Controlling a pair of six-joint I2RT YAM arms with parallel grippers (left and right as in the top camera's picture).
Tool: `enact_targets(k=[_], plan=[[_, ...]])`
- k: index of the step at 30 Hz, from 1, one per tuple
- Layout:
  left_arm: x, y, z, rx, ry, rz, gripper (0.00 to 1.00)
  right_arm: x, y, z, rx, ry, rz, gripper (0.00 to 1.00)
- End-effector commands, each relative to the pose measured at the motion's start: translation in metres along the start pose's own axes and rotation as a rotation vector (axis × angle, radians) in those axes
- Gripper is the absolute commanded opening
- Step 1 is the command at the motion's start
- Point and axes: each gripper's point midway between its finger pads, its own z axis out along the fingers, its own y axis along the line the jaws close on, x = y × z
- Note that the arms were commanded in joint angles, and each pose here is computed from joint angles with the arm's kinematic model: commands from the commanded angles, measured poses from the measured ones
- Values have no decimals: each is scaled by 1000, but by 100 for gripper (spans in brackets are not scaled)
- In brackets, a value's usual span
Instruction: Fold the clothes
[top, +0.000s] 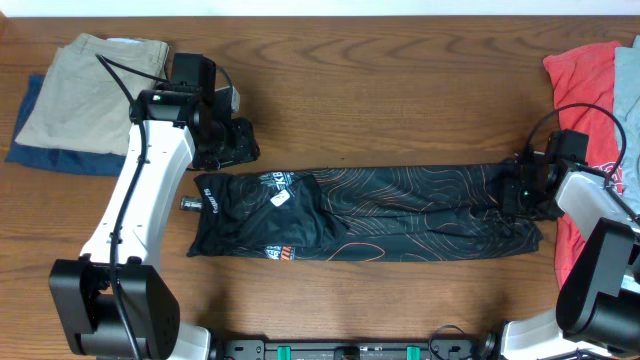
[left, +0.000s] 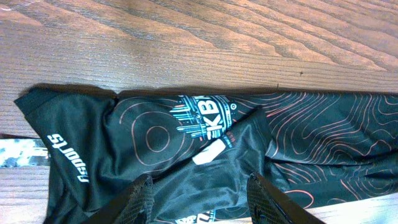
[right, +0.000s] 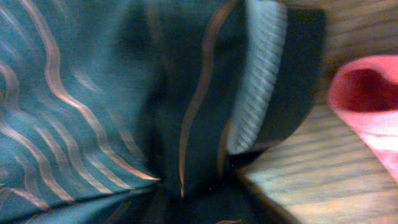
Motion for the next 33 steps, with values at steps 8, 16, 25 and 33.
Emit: enact_targets(k=[8, 16, 25, 33], plan=[[-3, 1, -3, -8, -9, 6, 51, 18, -28, -9, 152, 184, 125, 1], [-3, 1, -3, -8, -9, 6, 51, -26, -25, -69, 126, 153, 150, 1], [-3, 1, -3, -8, -8, 6, 51, -34, 58, -86, -36, 145, -53, 1], [1, 2, 0, -11, 3, 3, 51, -14, 137, -79, -90, 178, -155, 1]])
